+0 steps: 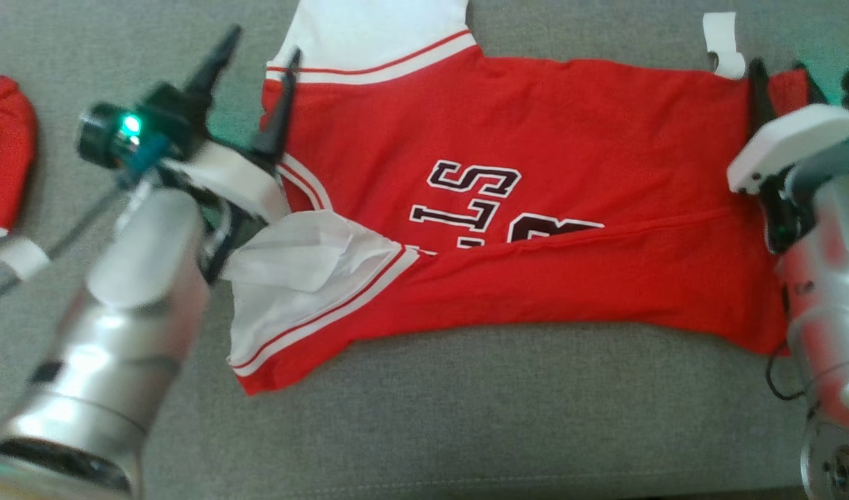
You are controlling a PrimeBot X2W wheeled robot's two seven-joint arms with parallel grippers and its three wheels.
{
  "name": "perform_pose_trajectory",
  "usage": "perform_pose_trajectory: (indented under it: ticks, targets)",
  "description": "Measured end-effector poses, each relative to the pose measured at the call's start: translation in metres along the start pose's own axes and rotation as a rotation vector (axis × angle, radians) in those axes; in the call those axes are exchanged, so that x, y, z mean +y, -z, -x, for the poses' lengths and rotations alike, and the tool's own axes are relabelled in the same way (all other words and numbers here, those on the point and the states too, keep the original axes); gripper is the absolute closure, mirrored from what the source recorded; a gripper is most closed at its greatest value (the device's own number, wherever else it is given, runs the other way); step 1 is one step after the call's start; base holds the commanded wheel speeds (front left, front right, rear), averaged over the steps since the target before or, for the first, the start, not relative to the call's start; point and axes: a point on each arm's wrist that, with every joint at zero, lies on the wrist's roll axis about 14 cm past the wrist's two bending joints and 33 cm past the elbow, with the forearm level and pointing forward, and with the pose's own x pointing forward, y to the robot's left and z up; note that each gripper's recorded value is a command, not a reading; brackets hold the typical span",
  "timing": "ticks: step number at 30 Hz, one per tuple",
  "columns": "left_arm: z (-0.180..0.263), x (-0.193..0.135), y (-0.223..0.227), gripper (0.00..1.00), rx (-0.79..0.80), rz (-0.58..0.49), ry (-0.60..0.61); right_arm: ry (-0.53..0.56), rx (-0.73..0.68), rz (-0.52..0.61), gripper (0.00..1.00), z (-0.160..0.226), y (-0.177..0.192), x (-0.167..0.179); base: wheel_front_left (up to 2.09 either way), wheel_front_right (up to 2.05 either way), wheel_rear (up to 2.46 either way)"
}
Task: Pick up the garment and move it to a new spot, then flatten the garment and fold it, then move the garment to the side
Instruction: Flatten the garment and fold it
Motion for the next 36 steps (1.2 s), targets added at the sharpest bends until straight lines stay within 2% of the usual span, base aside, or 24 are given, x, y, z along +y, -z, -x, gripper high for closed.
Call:
perform_pose_trajectory:
  ticks: [9,17,23,32,33,34,36]
  targets:
    - [-0.035,0.022,-0.007,0.0,0.076,0.001,0.034,-0.014,-0.057,0.033,1.0,-0.01,-0.01,0.001,0.0,0.0,0.0]
    - [-0.063,0.008,0.014,0.0,0.186,0.037,0.131,0.001,-0.115,0.008,1.0,-0.013,-0.017,-0.006,0.0,0.0,0.0]
    - [-0.092,0.015,0.023,0.0,0.195,0.073,0.141,-0.001,-0.141,-0.011,1.0,-0.015,-0.019,-0.007,0.0,0.0,0.0]
    - [-0.113,0.008,0.039,0.02,0.246,0.059,0.189,-0.008,-0.157,-0.016,1.0,-0.021,-0.02,-0.009,0.0,0.0,0.0]
    - [-0.114,0.008,0.039,0.58,0.248,0.065,0.188,-0.011,-0.158,-0.015,1.0,-0.022,-0.02,-0.008,0.0,0.0,0.0]
    - [-0.114,0.007,0.04,1.0,0.254,0.061,0.192,-0.013,-0.159,-0.015,1.0,-0.022,-0.02,-0.008,0.0,0.0,0.0]
    - [-0.112,0.004,0.04,1.0,0.261,0.053,0.205,-0.018,-0.16,-0.018,1.0,-0.022,-0.021,-0.006,0.0,0.0,0.0]
